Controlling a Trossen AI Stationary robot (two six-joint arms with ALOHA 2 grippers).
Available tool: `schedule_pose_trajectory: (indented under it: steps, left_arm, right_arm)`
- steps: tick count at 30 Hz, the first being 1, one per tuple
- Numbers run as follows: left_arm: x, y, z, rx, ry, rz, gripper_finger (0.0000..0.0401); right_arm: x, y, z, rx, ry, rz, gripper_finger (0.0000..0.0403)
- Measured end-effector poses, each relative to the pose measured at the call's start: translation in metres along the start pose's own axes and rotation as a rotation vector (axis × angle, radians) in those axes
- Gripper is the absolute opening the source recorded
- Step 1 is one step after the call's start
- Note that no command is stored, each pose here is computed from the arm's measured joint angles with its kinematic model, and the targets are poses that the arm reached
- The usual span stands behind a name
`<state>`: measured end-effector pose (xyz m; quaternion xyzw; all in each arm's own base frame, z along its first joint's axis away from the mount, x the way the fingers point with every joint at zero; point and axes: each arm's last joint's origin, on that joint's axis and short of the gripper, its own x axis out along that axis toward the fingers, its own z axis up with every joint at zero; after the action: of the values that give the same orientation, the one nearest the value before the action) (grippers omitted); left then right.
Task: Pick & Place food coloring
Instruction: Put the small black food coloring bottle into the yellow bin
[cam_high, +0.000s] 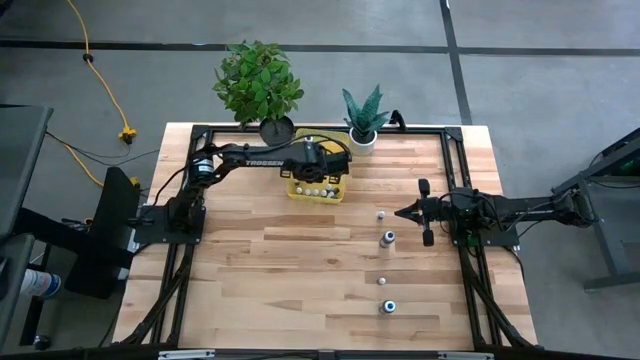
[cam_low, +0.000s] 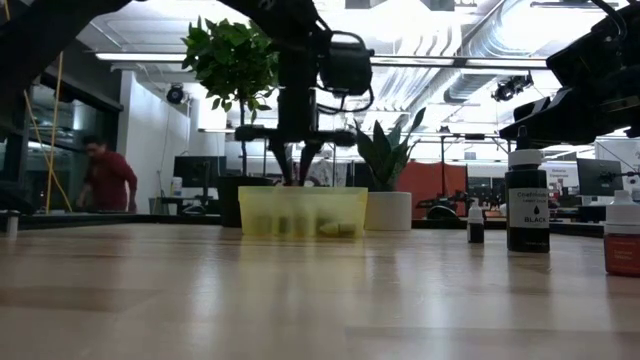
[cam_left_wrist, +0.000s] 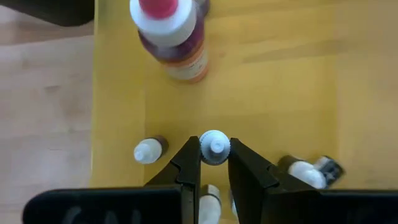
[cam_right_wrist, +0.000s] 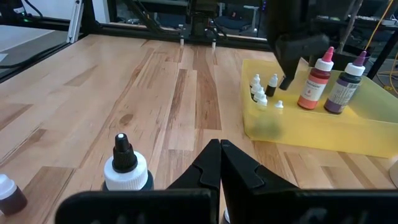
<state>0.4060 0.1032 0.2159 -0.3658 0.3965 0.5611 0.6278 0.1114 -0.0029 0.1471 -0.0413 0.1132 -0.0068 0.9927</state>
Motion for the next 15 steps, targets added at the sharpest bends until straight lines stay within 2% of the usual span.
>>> schedule_pose_trajectory:
  steps: [15]
  left_arm:
    - [0.027,0.006,-0.014,-0.092,-0.012,0.024,0.005]
  right_arm:
    - [0.0,0.0,0.0,0.0,0.0,0.0,0.0]
